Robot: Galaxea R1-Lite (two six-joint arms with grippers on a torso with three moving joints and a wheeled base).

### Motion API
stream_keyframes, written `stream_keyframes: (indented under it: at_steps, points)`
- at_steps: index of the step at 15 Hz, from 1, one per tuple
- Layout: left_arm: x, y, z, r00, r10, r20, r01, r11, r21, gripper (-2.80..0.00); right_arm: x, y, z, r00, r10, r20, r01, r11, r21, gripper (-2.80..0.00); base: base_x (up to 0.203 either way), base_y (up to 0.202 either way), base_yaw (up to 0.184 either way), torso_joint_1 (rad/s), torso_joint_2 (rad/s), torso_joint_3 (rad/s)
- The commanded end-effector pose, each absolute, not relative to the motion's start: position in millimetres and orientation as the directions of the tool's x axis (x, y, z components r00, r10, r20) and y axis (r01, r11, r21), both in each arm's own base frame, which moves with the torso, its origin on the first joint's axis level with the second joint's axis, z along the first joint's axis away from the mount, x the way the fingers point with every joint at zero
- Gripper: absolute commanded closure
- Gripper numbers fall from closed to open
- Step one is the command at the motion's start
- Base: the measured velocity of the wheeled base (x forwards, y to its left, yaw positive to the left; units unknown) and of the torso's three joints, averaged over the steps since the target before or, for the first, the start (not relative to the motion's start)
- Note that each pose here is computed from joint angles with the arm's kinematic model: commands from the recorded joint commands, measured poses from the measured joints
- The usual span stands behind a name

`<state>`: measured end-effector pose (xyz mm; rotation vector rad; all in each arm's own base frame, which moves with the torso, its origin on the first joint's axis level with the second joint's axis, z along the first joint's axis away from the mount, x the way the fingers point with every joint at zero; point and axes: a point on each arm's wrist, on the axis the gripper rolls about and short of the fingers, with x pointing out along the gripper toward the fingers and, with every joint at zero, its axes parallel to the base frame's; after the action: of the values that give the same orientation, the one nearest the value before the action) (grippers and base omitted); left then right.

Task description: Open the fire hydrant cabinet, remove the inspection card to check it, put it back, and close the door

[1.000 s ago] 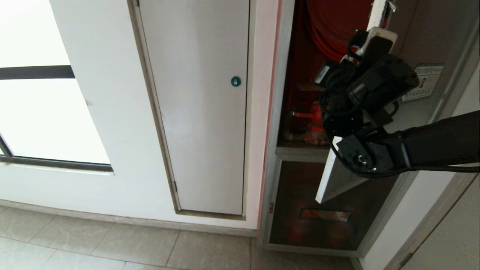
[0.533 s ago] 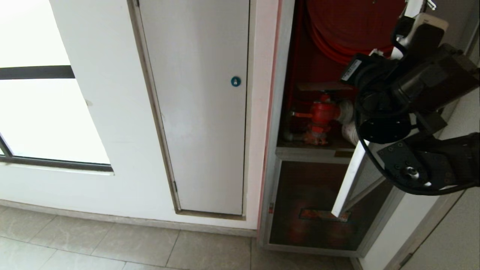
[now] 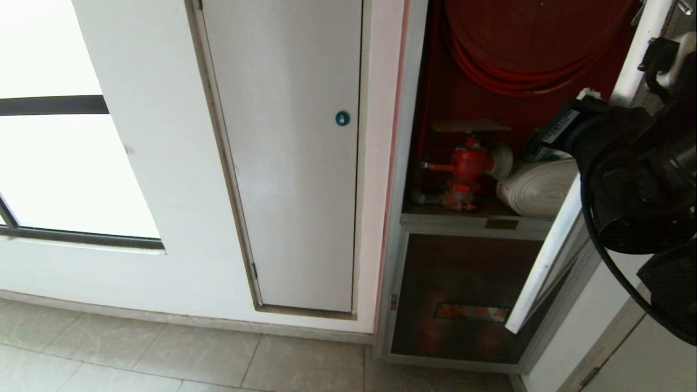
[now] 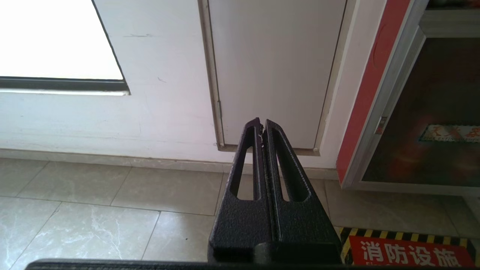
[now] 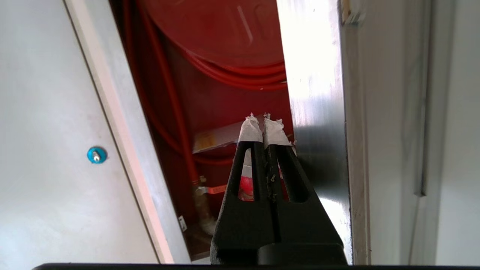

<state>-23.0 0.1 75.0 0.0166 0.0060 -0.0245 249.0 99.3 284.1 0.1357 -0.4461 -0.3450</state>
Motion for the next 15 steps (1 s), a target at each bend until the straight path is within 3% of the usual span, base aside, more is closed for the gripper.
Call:
stream_keyframes:
  at_steps: [1, 11, 15]
  points:
    - [-23, 0, 75, 1.0, -0.025, -0.006, 0.025, 1.0, 0.017, 0.0, 233, 91, 292, 0.83, -0.369, 0.418, 0.297, 0.927, 0.228, 0.0, 0.0, 0.0, 0.0, 0.0, 0.0, 0.0]
    - [-23, 0, 75, 1.0, -0.025, -0.006, 0.025, 1.0, 0.017, 0.0, 191, 46, 292, 0.769, -0.473, 0.429, 0.404, 0.881, 0.246, 0.0, 0.0, 0.0, 0.0, 0.0, 0.0, 0.0]
    - [-23, 0, 75, 1.0, -0.025, -0.008, 0.025, 1.0, 0.017, 0.0, 179, 20, 291, 0.703, -0.562, 0.435, 0.504, 0.826, 0.252, 0.0, 0.0, 0.0, 0.0, 0.0, 0.0, 0.0]
